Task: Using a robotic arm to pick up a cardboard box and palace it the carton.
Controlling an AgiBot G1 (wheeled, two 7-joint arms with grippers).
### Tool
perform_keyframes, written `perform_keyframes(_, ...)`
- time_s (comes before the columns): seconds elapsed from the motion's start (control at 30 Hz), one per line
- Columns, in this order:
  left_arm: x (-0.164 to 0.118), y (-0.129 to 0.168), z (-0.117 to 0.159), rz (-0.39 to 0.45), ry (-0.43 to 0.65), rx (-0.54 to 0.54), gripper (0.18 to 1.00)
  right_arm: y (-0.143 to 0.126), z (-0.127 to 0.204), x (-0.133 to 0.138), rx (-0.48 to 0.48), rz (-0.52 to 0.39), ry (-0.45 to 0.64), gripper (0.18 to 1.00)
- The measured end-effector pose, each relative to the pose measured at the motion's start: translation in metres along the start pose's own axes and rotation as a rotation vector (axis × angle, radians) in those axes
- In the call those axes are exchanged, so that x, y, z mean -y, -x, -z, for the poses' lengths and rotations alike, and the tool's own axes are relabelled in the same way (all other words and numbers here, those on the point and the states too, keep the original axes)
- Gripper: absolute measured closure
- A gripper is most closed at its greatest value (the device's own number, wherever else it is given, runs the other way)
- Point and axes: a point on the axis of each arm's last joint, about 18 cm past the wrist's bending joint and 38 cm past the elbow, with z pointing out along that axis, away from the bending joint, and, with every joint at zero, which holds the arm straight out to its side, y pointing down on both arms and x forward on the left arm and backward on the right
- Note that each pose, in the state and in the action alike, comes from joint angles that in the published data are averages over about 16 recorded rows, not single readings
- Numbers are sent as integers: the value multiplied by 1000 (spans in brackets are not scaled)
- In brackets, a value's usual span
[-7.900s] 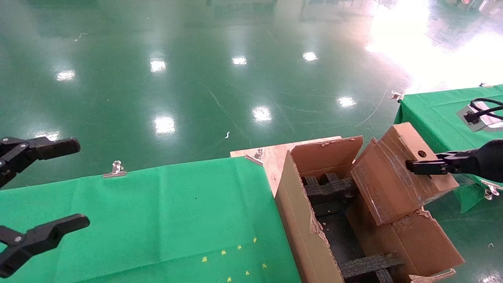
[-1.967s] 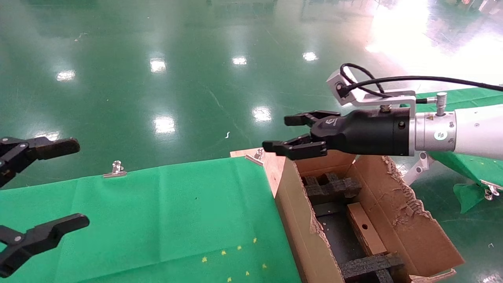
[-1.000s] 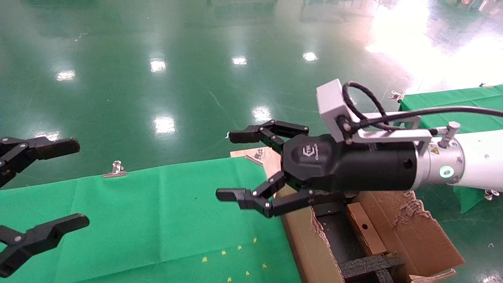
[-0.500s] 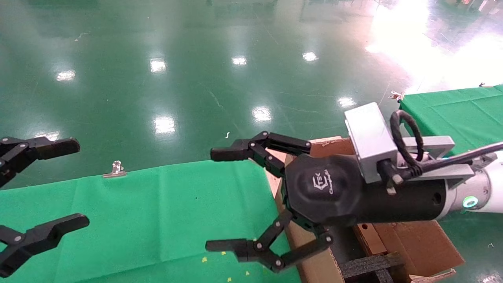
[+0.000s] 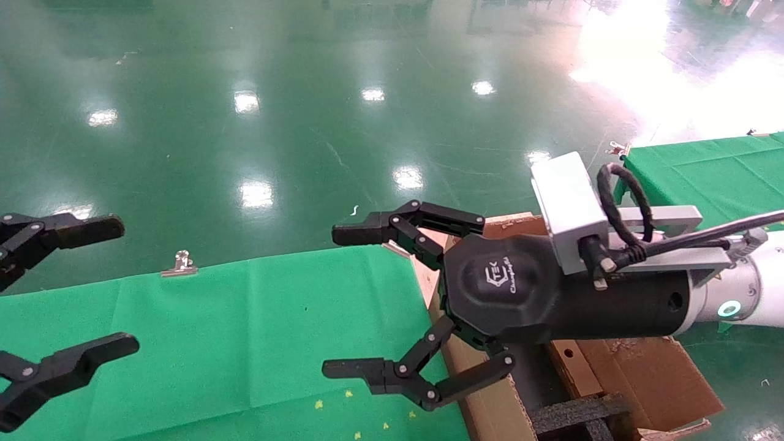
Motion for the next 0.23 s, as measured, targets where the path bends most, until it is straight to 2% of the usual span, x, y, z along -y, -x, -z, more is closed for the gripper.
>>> perform_keyframes(0.23, 0, 0, 0, 0, 0, 0, 183, -1, 0, 0, -3, -3, 4, 178)
